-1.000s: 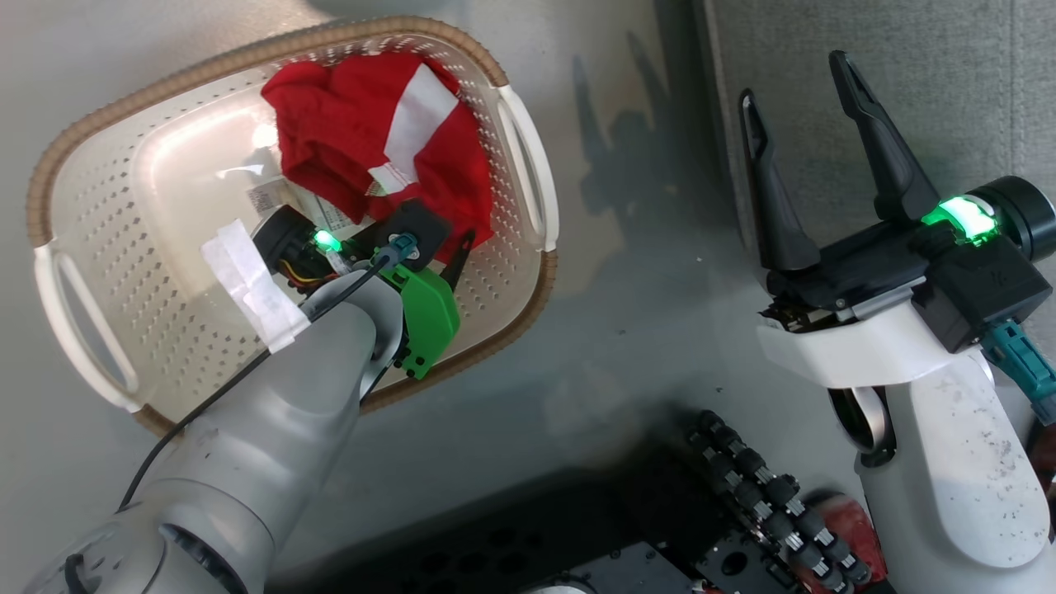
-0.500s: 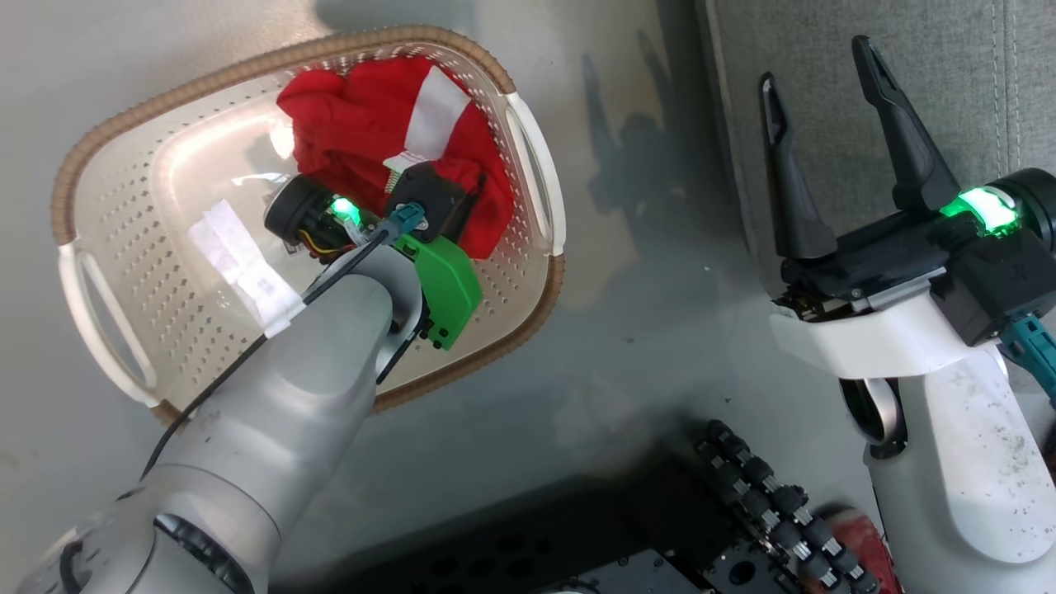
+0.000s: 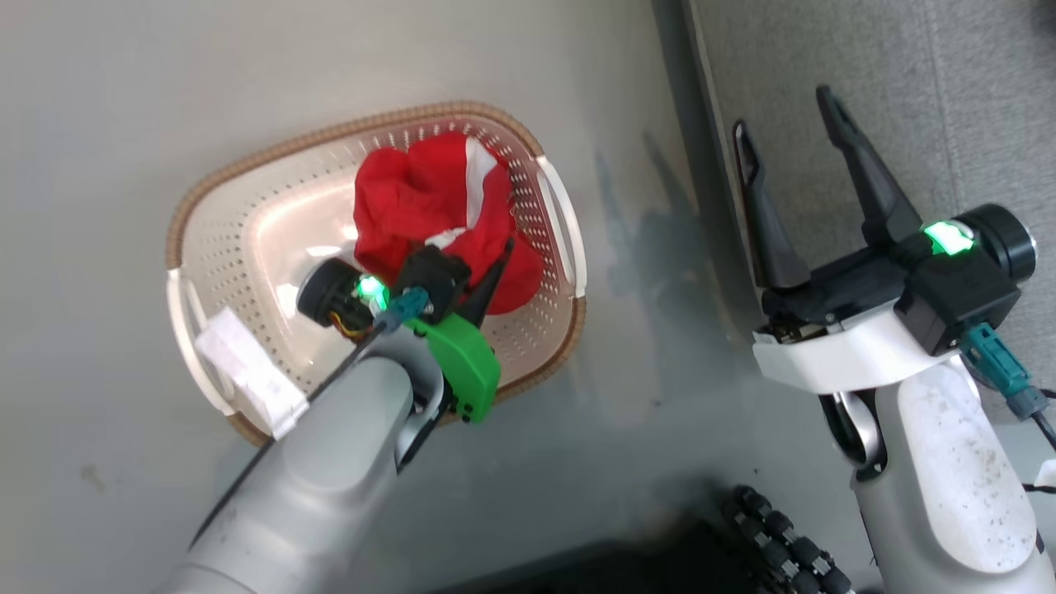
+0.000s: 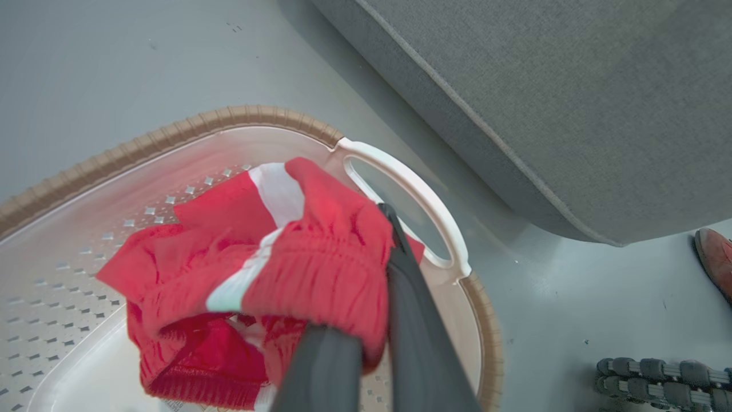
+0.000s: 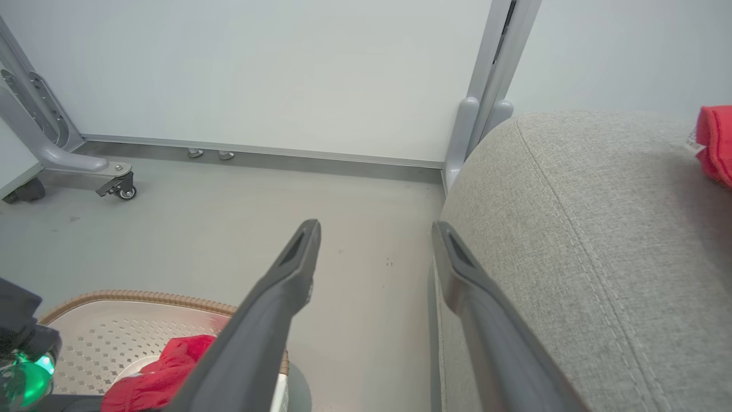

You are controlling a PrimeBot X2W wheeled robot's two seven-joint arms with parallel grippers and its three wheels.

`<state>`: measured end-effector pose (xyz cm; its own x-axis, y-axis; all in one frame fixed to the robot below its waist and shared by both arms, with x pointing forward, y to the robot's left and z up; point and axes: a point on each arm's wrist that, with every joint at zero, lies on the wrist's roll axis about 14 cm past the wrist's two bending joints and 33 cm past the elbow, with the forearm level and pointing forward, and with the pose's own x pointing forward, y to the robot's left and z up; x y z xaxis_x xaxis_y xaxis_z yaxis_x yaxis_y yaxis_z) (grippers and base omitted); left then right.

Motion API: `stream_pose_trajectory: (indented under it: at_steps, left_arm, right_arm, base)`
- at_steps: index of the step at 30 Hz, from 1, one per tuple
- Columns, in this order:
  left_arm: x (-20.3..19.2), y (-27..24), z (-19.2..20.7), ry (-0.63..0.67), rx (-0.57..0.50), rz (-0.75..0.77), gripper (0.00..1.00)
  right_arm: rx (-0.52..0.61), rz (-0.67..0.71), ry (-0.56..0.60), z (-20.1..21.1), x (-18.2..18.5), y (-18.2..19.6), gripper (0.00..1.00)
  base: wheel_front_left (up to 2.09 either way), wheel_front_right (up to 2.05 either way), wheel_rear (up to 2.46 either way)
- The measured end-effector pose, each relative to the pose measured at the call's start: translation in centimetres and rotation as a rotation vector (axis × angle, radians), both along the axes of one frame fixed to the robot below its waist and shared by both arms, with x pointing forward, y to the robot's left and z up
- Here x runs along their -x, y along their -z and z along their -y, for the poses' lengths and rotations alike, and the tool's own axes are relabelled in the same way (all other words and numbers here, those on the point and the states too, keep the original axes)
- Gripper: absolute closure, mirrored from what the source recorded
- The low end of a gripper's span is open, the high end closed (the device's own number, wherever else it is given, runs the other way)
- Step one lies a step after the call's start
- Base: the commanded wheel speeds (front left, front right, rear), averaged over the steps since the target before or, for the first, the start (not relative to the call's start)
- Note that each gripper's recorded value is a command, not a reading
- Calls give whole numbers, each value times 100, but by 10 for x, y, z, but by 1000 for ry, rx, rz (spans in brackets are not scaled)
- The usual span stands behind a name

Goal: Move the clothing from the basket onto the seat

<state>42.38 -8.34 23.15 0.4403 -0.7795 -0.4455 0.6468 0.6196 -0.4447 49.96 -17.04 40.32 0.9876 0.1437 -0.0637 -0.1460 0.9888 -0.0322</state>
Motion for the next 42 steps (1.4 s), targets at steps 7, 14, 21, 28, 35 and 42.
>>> stream_pose_trajectory:
  at_steps: [7,14,21,28,35,42]
  left_arm:
    - [1,-54,-19,-93,21,93,100]
    - [0,-119,-39,-207,64,213,100]
    - [7,-189,-56,-314,138,347,100]
    - [25,-254,-64,-356,208,493,100]
    - [43,-307,-62,-345,268,634,100]
    - [59,-331,-51,-305,317,681,100]
  right_arm:
    - [-16,13,-12,-6,26,-26,0]
    - [-62,52,-34,-19,55,-59,0]
    - [-95,96,-54,-30,91,-88,0]
    - [-113,151,-68,-36,127,-113,0]
    - [-121,226,-71,-37,152,-139,0]
    - [-132,228,-112,-49,163,-140,0]
  base:
    - [0,0,0]
    - [0,0,0]
    - [0,0,0]
    - [0,0,0]
    - [0,0,0]
    - [0,0,0]
